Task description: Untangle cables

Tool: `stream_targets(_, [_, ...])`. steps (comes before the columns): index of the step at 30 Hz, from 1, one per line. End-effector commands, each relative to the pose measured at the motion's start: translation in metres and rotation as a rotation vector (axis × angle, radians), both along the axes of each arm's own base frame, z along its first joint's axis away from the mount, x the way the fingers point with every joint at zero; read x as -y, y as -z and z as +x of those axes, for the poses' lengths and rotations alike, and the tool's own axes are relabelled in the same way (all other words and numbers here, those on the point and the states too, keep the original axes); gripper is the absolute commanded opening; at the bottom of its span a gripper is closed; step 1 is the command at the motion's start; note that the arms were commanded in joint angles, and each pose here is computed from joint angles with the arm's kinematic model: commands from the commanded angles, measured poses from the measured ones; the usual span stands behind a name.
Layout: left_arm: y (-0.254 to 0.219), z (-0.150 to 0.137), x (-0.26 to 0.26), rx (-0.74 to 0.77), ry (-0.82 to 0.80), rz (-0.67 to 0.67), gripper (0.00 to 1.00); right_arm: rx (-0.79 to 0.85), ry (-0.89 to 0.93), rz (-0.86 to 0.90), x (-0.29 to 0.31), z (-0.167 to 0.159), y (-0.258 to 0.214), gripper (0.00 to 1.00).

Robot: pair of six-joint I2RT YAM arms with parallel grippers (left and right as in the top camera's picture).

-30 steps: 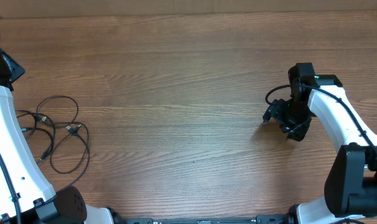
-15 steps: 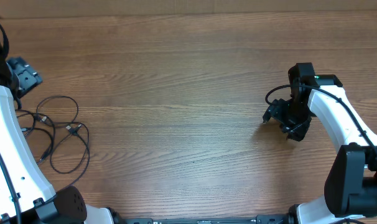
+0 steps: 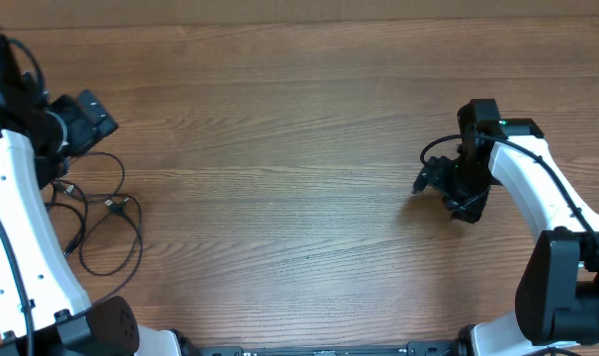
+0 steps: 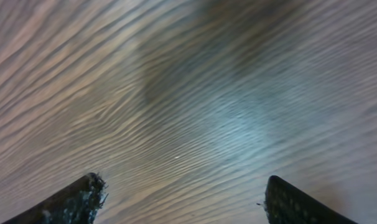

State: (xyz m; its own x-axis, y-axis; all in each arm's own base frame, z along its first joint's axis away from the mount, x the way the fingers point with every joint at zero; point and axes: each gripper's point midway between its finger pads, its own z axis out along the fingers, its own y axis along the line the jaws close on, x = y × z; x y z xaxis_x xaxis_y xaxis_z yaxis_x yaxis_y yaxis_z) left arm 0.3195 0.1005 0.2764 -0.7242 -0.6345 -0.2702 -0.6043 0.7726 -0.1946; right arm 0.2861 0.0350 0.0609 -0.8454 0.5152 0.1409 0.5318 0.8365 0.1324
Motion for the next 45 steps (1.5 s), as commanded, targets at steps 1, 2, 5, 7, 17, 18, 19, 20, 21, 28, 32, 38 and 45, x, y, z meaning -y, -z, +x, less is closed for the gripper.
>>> stream_targets(1, [0.016,0.018,0.041,0.002,0.205,-0.031,1.0,0.044,-0.194,0.141,-0.037,-0.001,-0.005,0.87])
stream_targets(2, [0.018,0.021,0.048,0.003,0.231,-0.029,1.0,0.046,-0.22,0.141,-0.041,-0.002,-0.005,0.89])
stream_targets(5, [0.027,0.028,0.078,0.001,0.355,-0.017,0.99,0.055,-0.317,0.145,-0.059,-0.007,-0.005,0.94])
stream_targets(7, [0.031,0.029,0.098,-0.002,0.439,-0.009,1.0,0.063,-0.37,0.146,-0.07,-0.009,-0.005,0.96])
stream_targets(17, [0.046,0.015,0.194,-0.026,0.797,0.019,1.0,0.262,-0.483,0.155,-0.11,0.026,-0.008,1.0])
stream_targets(18, [0.045,0.015,0.199,-0.019,0.813,0.021,1.0,0.282,-0.481,0.155,-0.111,0.031,-0.01,1.0])
stream_targets(19, [0.045,0.015,0.203,-0.014,0.824,0.022,0.99,0.304,-0.475,0.155,-0.11,0.037,-0.011,1.0])
stream_targets(20, [0.044,0.015,0.207,-0.008,0.836,0.024,1.0,0.323,-0.468,0.154,-0.108,0.042,-0.013,1.0])
stream_targets(21, [0.044,0.016,0.209,-0.001,0.839,0.025,1.0,0.344,-0.456,0.153,-0.105,0.049,-0.016,1.0])
stream_targets(28, [0.041,0.024,0.212,0.034,0.84,0.031,1.0,0.355,-0.364,0.128,-0.064,0.069,-0.046,1.0])
stream_targets(32, [0.045,0.016,0.207,-0.007,0.837,0.037,1.0,0.218,-0.312,0.053,-0.031,0.046,-0.057,1.0])
stream_targets(38, [0.052,-0.004,0.191,-0.121,0.787,0.075,1.0,0.158,-0.293,-0.12,0.0,0.025,-0.074,1.0])
stream_targets(45, [0.056,-0.035,0.181,-0.259,0.789,0.061,1.0,0.299,-0.318,-0.126,-0.008,0.018,-0.113,1.0])
